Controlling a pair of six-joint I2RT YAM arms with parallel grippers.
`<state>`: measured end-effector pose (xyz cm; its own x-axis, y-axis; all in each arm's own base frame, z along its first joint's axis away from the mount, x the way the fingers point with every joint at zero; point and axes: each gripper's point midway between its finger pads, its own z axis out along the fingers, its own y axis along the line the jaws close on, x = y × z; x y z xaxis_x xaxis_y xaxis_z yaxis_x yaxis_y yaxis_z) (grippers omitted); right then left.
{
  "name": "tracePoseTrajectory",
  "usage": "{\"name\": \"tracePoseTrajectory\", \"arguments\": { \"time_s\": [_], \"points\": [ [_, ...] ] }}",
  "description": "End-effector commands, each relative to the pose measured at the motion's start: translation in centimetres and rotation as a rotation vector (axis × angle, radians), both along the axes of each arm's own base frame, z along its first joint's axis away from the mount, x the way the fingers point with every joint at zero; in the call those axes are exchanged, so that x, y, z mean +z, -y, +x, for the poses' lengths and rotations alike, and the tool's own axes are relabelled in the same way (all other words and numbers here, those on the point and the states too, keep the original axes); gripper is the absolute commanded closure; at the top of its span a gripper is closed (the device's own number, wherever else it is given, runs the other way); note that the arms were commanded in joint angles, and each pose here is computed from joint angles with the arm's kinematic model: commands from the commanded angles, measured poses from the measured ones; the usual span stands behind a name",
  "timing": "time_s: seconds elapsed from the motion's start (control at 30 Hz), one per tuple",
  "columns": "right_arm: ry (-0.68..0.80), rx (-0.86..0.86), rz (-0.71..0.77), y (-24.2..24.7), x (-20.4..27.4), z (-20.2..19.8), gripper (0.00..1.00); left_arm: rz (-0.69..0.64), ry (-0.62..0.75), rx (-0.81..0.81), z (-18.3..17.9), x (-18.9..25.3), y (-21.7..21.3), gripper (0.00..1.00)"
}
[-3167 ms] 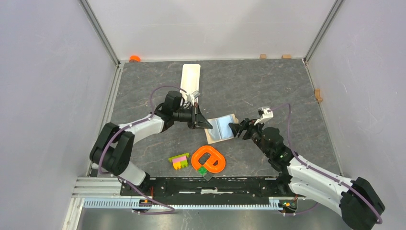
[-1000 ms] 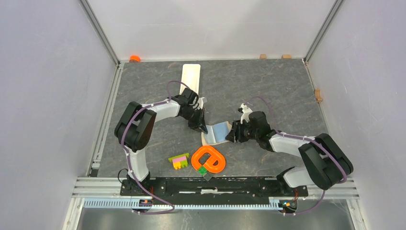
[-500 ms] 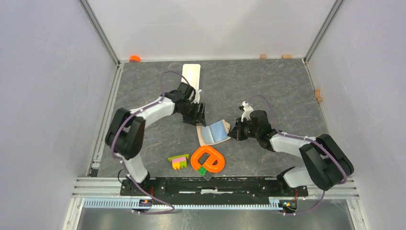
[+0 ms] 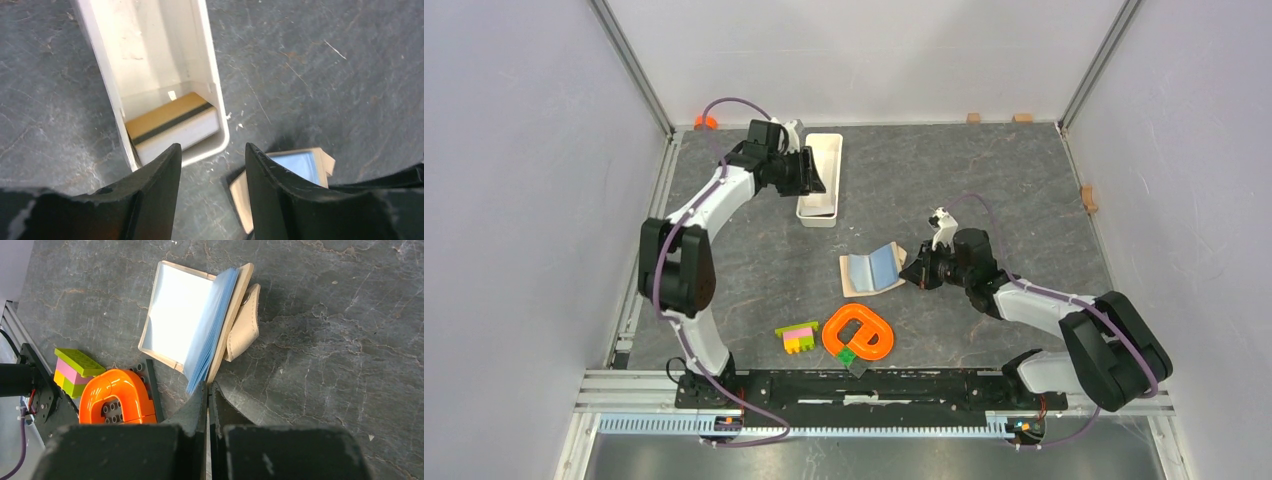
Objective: Put the credit cards into the card holder
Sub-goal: Open the card holder at the center of the board, then pick up the credit card from the storage box.
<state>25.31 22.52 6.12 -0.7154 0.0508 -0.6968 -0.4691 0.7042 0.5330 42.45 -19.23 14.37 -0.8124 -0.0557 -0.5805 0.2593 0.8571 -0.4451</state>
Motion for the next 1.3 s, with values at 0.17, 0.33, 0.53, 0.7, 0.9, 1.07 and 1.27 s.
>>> {"name": "tracePoseTrajectory", "arguments": {
  "time_s": [0.17,0.33,0.53,0.7,0.9,1.07,1.27],
  "points": [
    [0.045,0.025,0.053,-0.2,0.8,-0.1,1.00,0.088,0.165,-0.376,1.5,-0.2,1.4,0.32],
    [0.038,0.023,0.055,0.0,0.5,-0.2,1.00,0.166,0.267,-0.543,0.9,0.0,1.1,0.27],
    [0.047,0.014,0.050,0.5,0.5,-0.1,1.00,0.176,0.275,-0.722,0.1,-1.5,1.7,0.22],
    [0.046,0.006,0.050,0.8,0.3,-0.1,1.00,0.240,0.266,-0.755,-0.2,-3.5,1.6,0.13],
    [0.043,0.012,0.056,0.7,0.3,-0.2,1.00,0.294,0.260,-0.758,0.4,-5.7,1.9,0.15],
    [0.047,0.012,0.054,0.8,0.3,-0.2,1.00,0.305,0.246,-0.750,0.5,-6.9,1.8,0.15],
    [0.052,0.015,0.058,0.9,0.5,-0.2,1.00,0.340,0.247,-0.754,0.5,-7.6,1.5,0.15]
  ]
}}
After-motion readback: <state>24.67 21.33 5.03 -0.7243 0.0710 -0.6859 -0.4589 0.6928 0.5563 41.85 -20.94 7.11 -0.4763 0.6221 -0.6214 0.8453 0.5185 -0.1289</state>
